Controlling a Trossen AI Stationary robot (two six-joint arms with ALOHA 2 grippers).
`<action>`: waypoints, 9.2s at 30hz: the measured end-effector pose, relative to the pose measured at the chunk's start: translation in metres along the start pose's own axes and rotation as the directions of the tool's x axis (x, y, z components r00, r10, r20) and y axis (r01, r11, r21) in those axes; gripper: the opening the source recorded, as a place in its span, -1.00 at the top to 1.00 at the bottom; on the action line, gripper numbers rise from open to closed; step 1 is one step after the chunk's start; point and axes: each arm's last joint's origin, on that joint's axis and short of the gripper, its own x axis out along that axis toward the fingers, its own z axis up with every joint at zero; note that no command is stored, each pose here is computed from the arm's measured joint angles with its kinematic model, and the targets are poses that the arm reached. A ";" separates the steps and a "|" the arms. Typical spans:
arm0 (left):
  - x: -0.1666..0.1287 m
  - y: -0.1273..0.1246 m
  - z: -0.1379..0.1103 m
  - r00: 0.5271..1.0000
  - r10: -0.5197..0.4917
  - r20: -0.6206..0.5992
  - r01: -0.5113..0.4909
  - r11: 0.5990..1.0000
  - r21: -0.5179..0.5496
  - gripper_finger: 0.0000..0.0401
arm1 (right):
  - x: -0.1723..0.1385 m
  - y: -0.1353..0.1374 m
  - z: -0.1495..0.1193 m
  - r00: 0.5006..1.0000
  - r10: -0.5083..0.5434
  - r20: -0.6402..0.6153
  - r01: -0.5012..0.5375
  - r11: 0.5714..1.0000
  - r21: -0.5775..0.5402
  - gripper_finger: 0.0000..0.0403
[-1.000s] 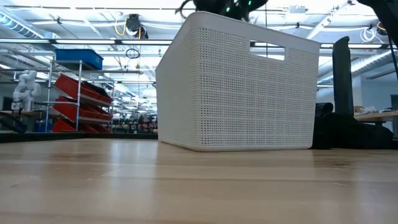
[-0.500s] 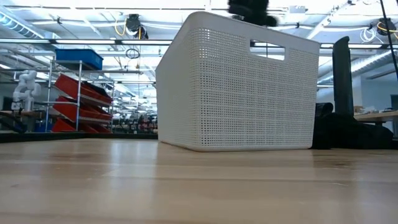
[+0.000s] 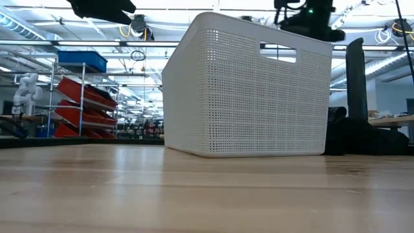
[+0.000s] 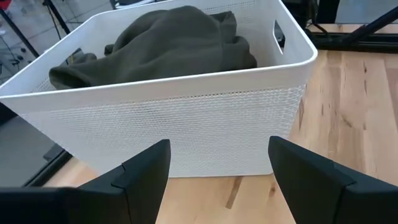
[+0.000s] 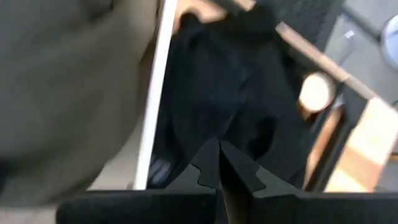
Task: Sort clothes
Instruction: Move the white laundry bin to the top left of the table, then put the black boxer into the white laundry bin
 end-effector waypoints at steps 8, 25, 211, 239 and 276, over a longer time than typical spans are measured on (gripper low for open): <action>0.000 0.000 0.000 1.000 0.000 0.000 0.000 1.000 -0.018 -0.40 | 0.012 0.007 -0.035 0.993 0.121 0.007 -0.121 0.993 -0.009 1.00; 0.000 0.000 0.001 1.000 -0.004 0.005 0.004 1.000 -0.026 -0.40 | 0.029 0.061 -0.042 0.919 0.383 0.096 -0.376 0.922 -0.088 1.00; 0.026 -0.065 0.053 0.660 -0.567 0.493 0.556 0.810 0.188 -0.40 | -0.135 -0.019 -0.082 0.156 0.927 0.340 -0.854 0.300 -0.425 1.00; 0.125 -0.098 0.026 0.726 -0.645 0.239 0.660 0.751 0.019 -0.40 | -0.039 0.161 -0.101 0.259 0.879 -0.401 -0.895 0.062 -0.441 1.00; 0.151 -0.099 0.028 0.606 -0.766 0.216 0.787 0.616 -0.024 -0.40 | -0.045 0.168 -0.103 0.282 0.915 -0.289 -0.849 0.098 -0.519 1.00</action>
